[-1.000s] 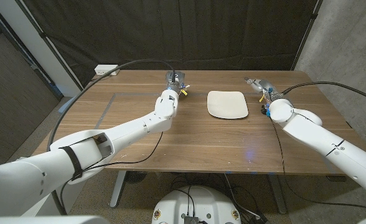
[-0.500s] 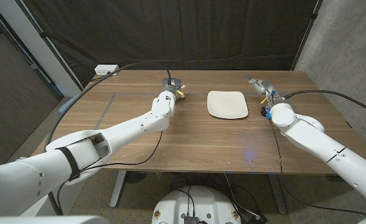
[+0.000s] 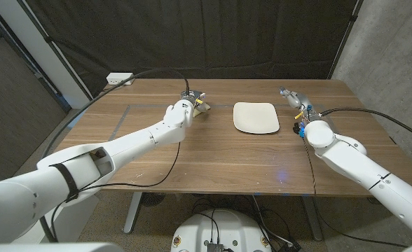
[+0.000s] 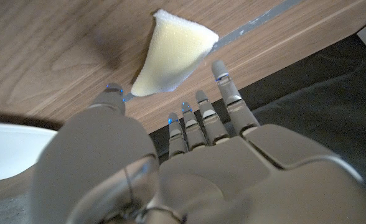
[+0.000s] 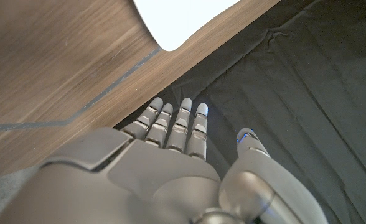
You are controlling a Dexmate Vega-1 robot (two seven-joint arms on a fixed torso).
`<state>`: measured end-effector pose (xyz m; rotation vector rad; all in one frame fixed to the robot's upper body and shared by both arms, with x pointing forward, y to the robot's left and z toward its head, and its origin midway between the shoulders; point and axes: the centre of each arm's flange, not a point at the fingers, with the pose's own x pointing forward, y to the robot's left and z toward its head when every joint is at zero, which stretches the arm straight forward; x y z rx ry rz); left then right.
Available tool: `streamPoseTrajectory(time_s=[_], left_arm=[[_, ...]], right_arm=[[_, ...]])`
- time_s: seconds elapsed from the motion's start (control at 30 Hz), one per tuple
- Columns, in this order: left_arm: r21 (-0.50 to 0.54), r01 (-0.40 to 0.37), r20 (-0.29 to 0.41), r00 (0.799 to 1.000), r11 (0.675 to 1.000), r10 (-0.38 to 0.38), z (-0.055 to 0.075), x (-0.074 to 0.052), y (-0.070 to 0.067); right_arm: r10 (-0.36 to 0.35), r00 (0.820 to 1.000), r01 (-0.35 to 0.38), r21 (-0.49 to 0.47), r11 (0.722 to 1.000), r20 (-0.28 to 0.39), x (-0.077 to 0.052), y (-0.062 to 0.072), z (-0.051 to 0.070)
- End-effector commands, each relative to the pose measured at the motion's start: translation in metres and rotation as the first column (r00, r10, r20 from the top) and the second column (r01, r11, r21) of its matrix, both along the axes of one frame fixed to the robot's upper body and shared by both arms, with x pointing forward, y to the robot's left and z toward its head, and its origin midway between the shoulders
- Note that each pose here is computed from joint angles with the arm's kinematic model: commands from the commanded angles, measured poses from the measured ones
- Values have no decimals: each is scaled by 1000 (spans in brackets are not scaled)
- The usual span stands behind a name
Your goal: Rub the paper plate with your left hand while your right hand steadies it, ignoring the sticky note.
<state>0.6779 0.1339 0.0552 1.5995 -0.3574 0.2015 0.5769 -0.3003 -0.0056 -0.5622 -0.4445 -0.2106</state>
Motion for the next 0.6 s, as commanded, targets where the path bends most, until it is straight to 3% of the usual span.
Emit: streamPoseTrajectory(time_s=[0.03,0.2,0.47,0.6], left_arm=[[-129,194,155,973,972,-174,14,-40,14],[-216,325,278,925,921,-261,16,-53,27],[-274,465,400,851,842,-340,13,-52,46],[-291,497,429,832,818,-353,13,-52,52]], right_arm=[[11,1000,-11,19,1000,11,-6,9,-4],[24,999,-24,32,999,21,-7,11,-4],[40,998,-41,21,999,38,-6,12,3],[63,997,-65,32,997,46,-3,10,6]])
